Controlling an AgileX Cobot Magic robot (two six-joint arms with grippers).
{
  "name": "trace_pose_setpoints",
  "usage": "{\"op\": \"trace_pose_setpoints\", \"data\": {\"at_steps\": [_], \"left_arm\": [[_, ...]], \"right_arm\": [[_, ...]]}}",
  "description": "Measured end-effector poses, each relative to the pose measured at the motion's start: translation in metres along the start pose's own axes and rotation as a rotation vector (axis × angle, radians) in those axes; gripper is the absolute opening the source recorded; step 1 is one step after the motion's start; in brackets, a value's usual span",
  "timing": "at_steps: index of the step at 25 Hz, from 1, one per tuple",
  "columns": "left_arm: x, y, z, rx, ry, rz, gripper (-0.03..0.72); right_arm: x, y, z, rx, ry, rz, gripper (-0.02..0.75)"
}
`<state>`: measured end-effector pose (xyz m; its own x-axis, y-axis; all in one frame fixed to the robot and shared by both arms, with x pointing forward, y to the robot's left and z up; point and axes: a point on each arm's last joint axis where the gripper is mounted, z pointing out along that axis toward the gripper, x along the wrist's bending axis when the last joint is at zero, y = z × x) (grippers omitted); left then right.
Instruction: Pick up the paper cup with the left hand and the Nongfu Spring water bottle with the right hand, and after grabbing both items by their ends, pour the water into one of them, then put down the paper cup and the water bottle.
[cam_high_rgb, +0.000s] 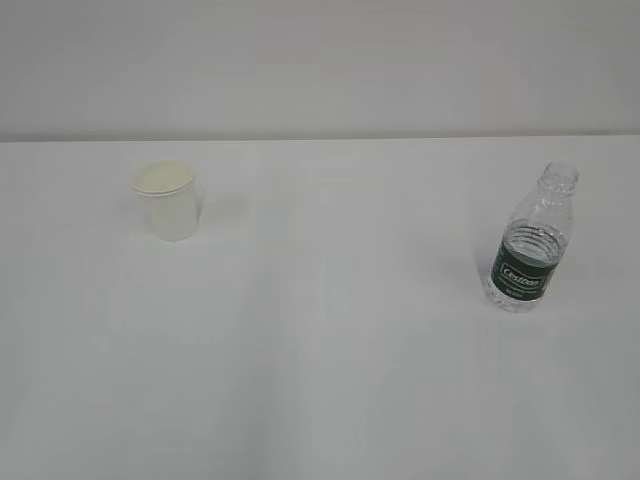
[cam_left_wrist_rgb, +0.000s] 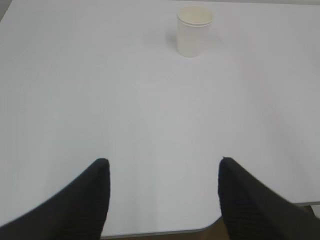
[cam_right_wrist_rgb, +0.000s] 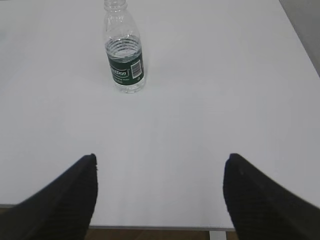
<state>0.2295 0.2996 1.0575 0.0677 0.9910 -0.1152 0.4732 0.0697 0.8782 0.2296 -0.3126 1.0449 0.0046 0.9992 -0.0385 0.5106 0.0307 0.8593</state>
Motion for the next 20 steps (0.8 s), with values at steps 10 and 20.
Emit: {"op": "trace_pose_setpoints", "data": {"at_steps": [10,20], "left_arm": [[0.0000,0.0000,0.0000,0.000,0.000,0.000,0.484],[0.0000,0.0000,0.0000,0.000,0.000,0.000,0.437]], "right_arm": [[0.0000,0.0000,0.0000,0.000,0.000,0.000,0.588],[0.0000,0.0000,0.0000,0.000,0.000,0.000,0.588]]}}
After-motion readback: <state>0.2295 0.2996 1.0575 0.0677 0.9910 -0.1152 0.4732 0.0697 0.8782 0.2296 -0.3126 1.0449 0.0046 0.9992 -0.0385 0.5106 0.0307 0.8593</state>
